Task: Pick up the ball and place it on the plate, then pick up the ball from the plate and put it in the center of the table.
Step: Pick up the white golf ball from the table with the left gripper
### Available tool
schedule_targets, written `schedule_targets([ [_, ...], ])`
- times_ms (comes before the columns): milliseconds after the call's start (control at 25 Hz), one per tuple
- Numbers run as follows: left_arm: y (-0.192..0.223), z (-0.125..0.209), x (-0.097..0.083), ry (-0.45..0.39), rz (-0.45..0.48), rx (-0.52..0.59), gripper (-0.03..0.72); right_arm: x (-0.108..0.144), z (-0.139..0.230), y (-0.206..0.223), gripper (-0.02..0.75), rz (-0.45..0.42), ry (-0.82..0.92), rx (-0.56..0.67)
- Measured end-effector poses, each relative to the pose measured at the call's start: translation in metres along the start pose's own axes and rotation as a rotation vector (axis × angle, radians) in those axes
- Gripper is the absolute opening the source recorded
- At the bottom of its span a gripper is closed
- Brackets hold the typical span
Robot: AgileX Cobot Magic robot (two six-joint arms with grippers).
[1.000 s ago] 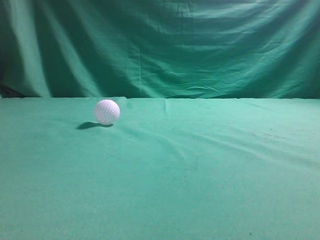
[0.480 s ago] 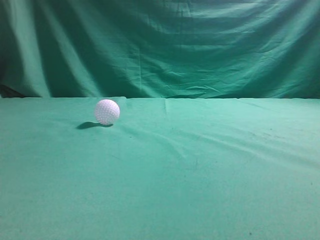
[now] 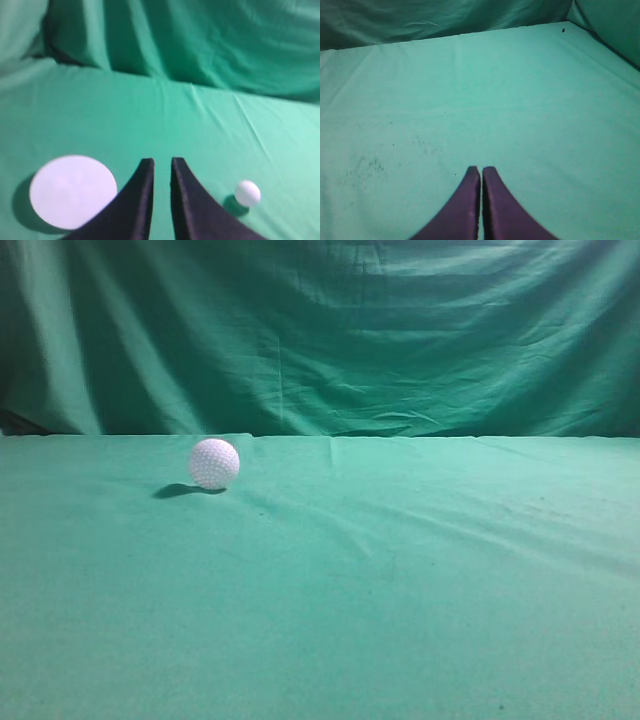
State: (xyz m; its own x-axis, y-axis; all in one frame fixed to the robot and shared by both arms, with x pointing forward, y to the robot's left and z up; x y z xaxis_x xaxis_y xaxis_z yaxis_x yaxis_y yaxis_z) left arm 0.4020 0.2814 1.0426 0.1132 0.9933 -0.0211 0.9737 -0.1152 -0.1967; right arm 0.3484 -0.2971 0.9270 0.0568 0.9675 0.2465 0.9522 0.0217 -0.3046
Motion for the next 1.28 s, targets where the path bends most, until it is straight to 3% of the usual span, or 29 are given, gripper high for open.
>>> schedule_targets([
  [320, 0.040, 0.010, -0.040, 0.022, 0.185, 0.126, 0.055, 0.000, 0.000, 0.000, 0.000, 0.000, 0.000, 0.000],
  [440, 0.056, 0.015, -0.060, 0.061, 0.244, 0.228, 0.055, 0.000, 0.000, 0.000, 0.000, 0.000, 0.000, 0.000],
  [680, 0.087, 0.026, -0.101, 0.329, 0.330, 0.536, 0.055, 0.000, 0.000, 0.000, 0.000, 0.000, 0.000, 0.000],
  [840, 0.108, 0.018, -0.122, 0.420, 0.367, 0.649, 0.055, 0.000, 0.000, 0.000, 0.000, 0.000, 0.000, 0.000],
  [1280, 0.179, 0.030, -0.164, 0.469, 0.413, 0.844, 0.055, 0.000, 0.000, 0.000, 0.000, 0.000, 0.000, 0.000],
])
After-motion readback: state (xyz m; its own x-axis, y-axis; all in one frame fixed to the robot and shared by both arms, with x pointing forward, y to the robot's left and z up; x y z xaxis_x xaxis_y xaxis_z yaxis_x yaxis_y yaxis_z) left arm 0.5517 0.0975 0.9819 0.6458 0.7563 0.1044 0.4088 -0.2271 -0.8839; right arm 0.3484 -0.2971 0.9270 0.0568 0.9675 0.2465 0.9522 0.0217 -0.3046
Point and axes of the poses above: a point on each arm's last joint axis where the gripper is mounted, y pointing out along that axis toward the gripper, x along the wrist's bending axis when the last joint is at zero, z = x × y, the point moved 6 cm from there along y, pointing out along that axis toward the gripper, and after that the axes turned 12 degrees about y, right-handed, at the moved point
